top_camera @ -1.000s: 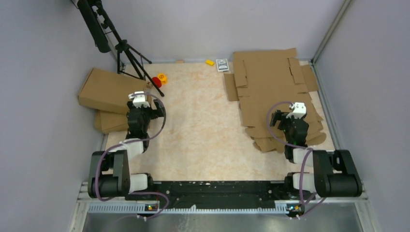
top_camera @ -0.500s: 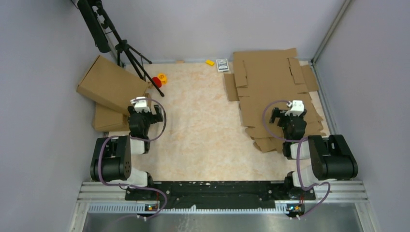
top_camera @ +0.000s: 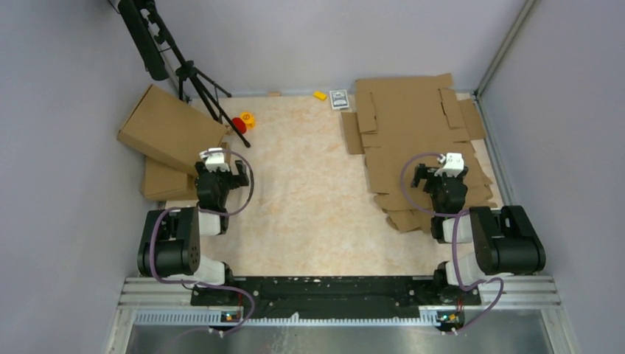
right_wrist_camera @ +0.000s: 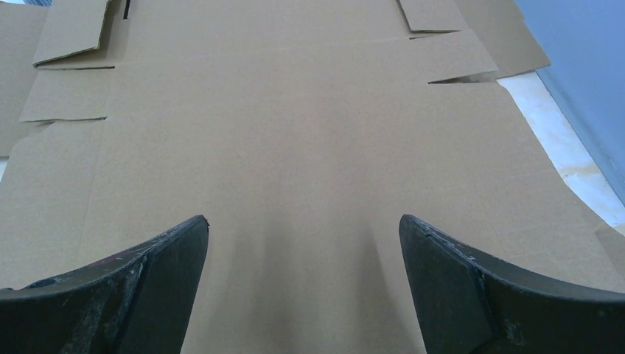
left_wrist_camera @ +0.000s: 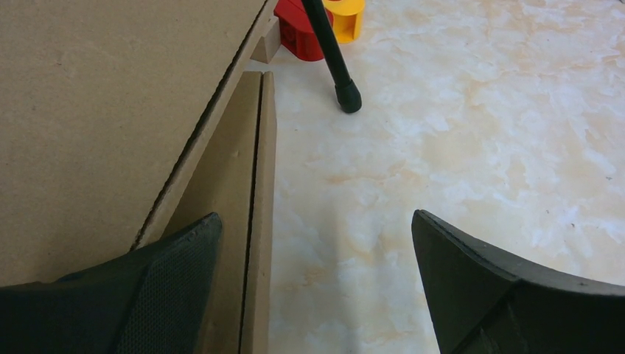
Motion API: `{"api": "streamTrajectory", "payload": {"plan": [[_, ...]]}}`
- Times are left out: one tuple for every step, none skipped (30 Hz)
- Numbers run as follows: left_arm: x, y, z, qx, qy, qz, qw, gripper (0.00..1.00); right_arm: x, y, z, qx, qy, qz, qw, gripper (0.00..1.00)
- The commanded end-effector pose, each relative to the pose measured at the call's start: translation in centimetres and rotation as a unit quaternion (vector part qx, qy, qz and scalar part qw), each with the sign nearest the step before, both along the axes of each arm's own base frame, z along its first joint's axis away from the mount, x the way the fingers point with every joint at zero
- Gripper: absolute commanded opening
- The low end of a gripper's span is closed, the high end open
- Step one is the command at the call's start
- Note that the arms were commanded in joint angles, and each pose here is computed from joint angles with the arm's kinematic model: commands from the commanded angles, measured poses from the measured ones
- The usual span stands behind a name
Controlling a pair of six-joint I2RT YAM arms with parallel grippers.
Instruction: Fold the paper box
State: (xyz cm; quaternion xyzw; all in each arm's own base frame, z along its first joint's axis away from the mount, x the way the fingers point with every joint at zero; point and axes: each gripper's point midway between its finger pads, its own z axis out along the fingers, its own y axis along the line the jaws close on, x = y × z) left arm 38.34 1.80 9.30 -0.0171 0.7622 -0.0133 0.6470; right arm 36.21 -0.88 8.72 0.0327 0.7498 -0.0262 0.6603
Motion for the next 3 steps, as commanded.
{"api": "streamTrajectory", "payload": {"plan": [[0.45,0.16,1.26,0.006,-0.021,-0.002,1.000,0.99,0.45,0.34,1.57,-0.004,-0.032,0.004,0.999,0.99],[0.41,0.17,1.26,0.005,-0.022,-0.001,1.000,0.99,0.43,0.33,1.53,-0.004,-0.031,0.004,1.000,0.99],[0.43,0.19,1.35,0.005,-0.023,-0.001,1.000,0.99,0.45,0.34,1.55,-0.003,-0.031,0.004,0.999,0.99]]}}
